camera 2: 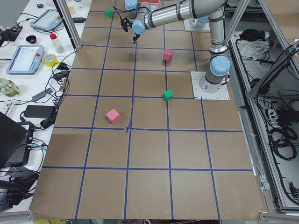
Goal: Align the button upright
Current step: 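Lift the button with the left gripper and rotate it cap-up, then place the button upright on the table and open the left gripper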
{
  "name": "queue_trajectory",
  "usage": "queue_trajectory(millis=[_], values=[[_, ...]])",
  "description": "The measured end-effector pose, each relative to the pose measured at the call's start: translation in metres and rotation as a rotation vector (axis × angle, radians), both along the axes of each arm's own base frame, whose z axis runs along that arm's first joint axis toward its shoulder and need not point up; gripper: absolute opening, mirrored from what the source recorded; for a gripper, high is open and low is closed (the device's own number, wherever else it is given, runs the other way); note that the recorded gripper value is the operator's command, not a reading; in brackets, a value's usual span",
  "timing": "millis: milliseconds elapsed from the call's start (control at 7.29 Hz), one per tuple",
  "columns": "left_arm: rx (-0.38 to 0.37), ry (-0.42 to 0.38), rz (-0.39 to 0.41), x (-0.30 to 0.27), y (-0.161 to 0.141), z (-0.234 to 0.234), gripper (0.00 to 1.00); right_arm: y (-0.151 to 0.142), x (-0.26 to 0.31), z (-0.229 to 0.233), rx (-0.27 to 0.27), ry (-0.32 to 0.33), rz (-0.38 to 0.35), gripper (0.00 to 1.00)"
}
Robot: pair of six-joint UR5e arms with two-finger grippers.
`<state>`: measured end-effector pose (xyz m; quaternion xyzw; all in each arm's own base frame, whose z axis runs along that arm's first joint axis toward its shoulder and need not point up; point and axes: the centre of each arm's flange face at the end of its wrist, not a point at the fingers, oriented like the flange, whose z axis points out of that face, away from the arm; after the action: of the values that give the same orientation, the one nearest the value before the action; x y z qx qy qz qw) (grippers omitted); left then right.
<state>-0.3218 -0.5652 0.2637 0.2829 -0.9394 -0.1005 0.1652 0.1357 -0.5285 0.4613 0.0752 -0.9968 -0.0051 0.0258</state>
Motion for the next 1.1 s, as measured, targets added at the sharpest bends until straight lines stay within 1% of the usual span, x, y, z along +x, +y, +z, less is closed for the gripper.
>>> queue_trajectory(millis=[137,412,549,686,961,1098], values=[[0.052,0.033,0.058,0.004,-0.006,-0.013,0.0,0.0,0.0,0.0,0.0,0.0,0.0,1.0],[0.12,0.092,0.107,0.009,-0.014,-0.033,0.0,0.0,0.0,0.0,0.002,0.0,-0.001,1.0],[0.138,0.118,0.124,0.016,-0.018,-0.039,0.01,0.0,0.0,0.0,0.003,0.0,-0.002,1.0],[0.147,0.13,0.135,0.024,-0.022,-0.043,0.05,0.001,0.0,-0.002,0.006,0.0,-0.002,1.0],[0.167,0.154,0.149,0.031,-0.023,-0.05,0.06,0.002,0.0,-0.006,0.013,0.001,-0.003,1.0],[0.176,0.169,0.151,0.031,-0.023,-0.052,0.11,0.002,0.0,-0.006,0.013,0.0,-0.004,1.0]])
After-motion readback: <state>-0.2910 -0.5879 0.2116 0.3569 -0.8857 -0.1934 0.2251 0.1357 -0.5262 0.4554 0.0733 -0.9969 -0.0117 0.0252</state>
